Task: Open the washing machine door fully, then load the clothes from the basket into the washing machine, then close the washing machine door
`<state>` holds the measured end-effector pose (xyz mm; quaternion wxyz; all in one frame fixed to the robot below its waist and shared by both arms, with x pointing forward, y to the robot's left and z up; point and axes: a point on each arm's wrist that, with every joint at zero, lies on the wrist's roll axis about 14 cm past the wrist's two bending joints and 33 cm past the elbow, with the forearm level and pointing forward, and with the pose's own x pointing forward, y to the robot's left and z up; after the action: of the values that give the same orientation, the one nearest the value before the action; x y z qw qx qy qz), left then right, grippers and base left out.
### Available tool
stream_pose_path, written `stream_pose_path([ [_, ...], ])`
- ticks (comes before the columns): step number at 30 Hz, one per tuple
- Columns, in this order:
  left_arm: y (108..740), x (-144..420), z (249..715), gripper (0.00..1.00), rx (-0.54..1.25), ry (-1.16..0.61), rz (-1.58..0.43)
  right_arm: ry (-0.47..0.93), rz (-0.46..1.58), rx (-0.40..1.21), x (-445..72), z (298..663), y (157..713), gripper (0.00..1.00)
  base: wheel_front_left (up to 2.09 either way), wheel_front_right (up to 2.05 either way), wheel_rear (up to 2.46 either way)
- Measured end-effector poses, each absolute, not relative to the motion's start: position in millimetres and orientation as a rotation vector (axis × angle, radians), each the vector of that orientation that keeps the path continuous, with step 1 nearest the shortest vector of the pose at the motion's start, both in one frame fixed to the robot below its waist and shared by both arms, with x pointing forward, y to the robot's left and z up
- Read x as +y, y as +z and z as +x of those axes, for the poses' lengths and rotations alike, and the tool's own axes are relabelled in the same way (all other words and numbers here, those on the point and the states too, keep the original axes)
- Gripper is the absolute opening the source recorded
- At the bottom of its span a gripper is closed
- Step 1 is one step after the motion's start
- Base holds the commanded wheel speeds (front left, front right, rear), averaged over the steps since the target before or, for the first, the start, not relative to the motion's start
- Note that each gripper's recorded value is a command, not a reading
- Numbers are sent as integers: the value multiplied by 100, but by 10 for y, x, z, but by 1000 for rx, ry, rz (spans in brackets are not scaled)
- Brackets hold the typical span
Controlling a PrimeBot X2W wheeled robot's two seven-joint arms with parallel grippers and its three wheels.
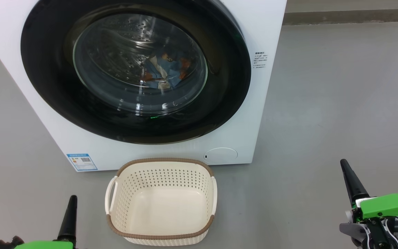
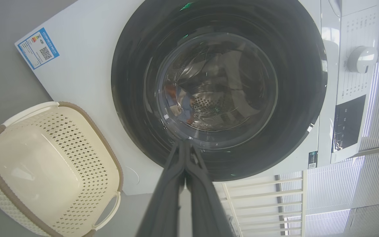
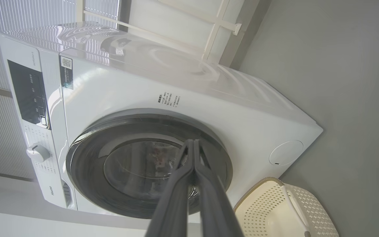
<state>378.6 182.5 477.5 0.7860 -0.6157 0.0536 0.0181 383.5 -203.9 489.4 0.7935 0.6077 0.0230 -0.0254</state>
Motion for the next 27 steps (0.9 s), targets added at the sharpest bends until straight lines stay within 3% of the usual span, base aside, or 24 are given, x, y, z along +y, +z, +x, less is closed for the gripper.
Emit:
stream_pose_path([
  [27, 4805, 1896, 3765, 0, 83, 48, -1569, -48, 1578, 9, -2064, 3867, 4960, 0, 0, 0, 0],
])
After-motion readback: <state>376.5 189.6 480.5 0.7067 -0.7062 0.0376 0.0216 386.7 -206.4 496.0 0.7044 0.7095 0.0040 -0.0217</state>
